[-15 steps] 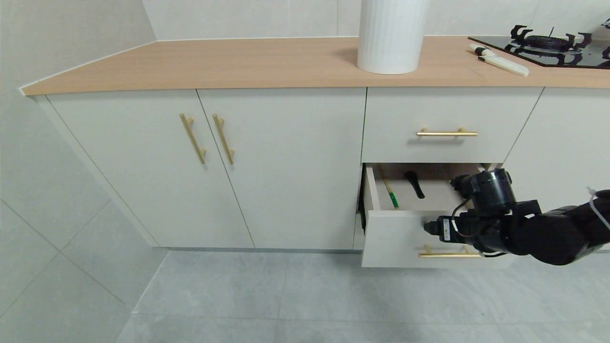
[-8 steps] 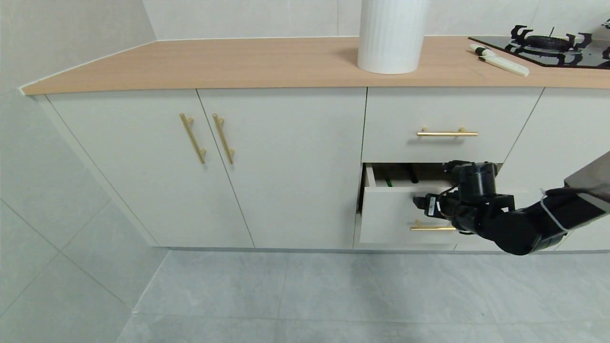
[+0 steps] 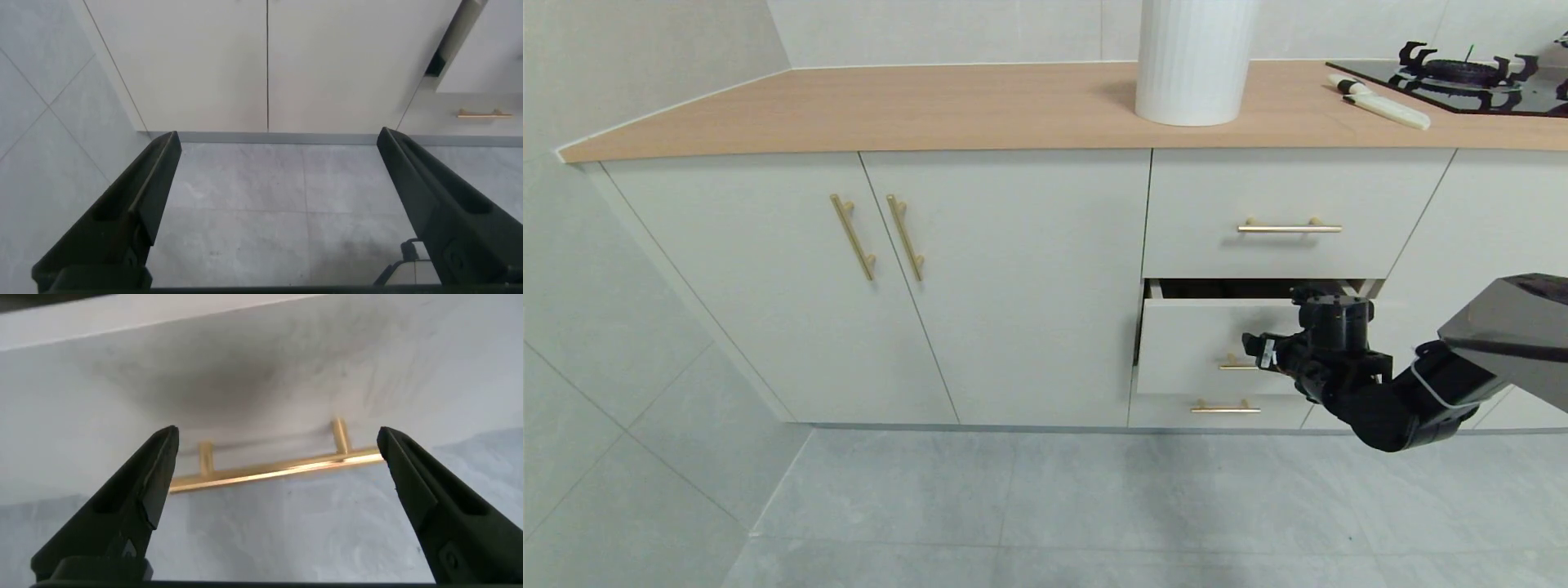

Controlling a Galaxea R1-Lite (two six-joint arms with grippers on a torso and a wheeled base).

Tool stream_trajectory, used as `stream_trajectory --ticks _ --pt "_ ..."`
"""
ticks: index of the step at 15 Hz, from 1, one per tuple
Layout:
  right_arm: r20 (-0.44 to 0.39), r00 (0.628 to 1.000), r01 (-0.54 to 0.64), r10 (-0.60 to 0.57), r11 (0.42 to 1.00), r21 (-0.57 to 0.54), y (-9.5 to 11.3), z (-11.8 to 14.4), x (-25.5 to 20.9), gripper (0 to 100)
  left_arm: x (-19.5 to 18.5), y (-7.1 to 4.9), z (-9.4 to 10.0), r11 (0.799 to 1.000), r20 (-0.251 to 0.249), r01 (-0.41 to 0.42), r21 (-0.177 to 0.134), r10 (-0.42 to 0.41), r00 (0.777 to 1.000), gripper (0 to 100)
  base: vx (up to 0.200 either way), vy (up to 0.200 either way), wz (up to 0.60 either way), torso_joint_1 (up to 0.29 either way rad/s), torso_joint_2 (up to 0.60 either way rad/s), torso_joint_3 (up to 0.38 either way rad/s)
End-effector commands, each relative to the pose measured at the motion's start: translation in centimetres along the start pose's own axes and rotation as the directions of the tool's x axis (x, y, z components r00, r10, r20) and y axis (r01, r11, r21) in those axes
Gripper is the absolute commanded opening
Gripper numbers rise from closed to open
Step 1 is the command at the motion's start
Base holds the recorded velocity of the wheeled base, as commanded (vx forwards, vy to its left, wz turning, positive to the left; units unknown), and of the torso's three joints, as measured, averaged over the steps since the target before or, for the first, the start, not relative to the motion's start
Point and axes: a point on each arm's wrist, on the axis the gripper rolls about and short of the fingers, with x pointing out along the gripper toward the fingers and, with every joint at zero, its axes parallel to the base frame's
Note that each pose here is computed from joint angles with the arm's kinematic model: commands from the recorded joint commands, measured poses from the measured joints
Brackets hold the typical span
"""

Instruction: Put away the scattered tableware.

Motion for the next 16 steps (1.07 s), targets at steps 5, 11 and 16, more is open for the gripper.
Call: stream_trajectory --ticks 5,11,16 --pt "0.099 0.995 -0.01 0.006 0.999 0.035 0.0 -0.6 2.0 100 0.0 0.0 0.0 1.0 -0.001 -0.001 0.0 0.001 1.0 100 0.0 0.0 0.0 0.0 0.0 0.0" --pt "0.169 0.986 -0.001 -0.01 0.998 0.065 -0.1 -0.3 3.1 100 0.0 0.0 0.0 1.0 -0.001 -0.001 0.0 0.001 1.0 100 0.0 0.0 0.0 0.0 0.0 0.0" --pt "0.22 0.974 0.024 -0.044 0.995 0.093 -0.4 0.6 4.3 100 0.0 0.0 0.0 1.0 -0.001 -0.001 0.0 0.001 1.0 100 0.0 0.0 0.0 0.0 0.0 0.0"
